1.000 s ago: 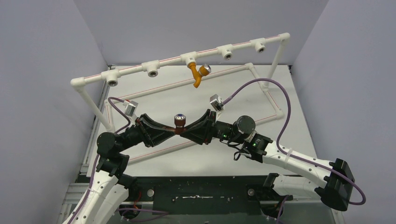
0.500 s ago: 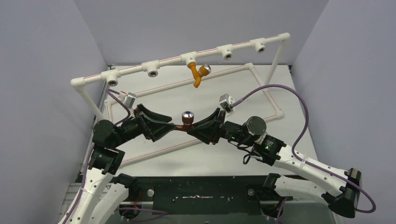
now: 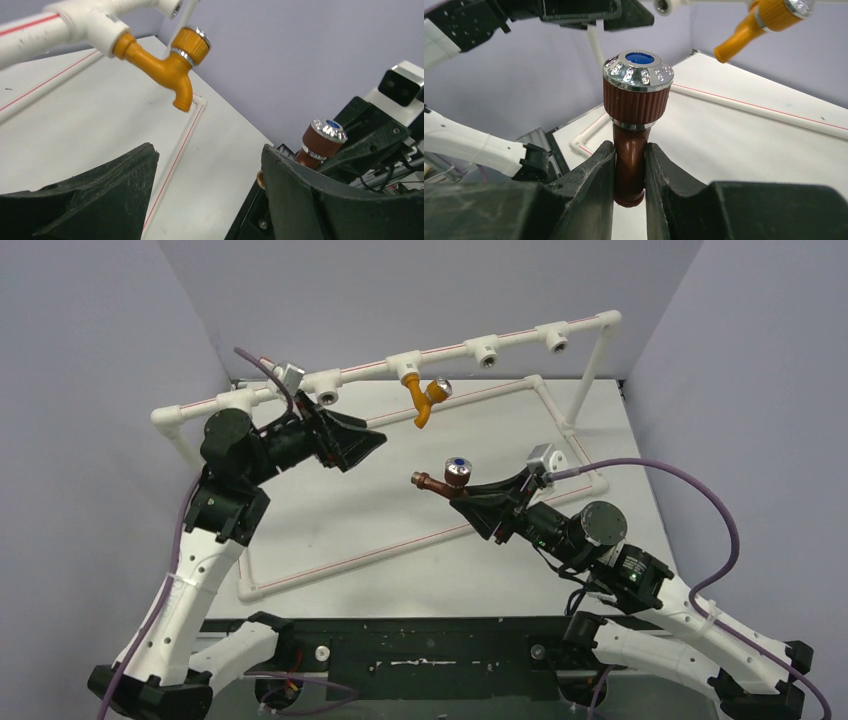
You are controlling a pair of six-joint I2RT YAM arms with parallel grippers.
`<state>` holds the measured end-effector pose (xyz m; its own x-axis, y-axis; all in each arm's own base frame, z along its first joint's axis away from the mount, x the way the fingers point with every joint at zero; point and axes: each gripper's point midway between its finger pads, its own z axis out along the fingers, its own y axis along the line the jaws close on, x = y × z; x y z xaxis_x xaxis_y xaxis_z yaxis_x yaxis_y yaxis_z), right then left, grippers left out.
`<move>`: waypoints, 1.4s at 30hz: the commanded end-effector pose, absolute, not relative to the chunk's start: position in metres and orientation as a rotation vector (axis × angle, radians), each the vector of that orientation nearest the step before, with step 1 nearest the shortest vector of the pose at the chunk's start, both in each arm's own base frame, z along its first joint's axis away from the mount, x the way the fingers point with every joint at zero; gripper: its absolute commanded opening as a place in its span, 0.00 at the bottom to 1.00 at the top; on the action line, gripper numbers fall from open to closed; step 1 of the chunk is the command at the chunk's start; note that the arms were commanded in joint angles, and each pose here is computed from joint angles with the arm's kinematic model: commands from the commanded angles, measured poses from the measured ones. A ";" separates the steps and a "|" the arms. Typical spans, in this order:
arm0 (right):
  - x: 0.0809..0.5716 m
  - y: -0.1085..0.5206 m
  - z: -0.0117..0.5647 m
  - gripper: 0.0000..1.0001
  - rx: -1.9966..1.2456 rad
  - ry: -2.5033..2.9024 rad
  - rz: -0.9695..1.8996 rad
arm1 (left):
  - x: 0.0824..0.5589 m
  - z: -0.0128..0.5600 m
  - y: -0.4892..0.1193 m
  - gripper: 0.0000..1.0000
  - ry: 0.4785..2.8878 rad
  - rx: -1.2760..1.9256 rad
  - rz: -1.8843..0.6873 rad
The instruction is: Install the water faucets
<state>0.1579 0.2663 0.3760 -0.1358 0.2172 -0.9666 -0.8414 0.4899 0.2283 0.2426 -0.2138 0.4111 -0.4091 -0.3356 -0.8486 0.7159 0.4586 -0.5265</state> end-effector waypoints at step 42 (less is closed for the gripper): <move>0.150 0.181 0.388 0.00 -0.409 1.355 0.843 | 0.396 0.407 -0.288 0.67 1.840 -0.362 -1.141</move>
<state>0.1499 0.1880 0.3714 -0.0543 0.2509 -0.9665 -0.7345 0.6456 0.2089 0.3852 -0.2765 0.3838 -0.5627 -0.5916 -0.5773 0.1679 0.6020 -0.7806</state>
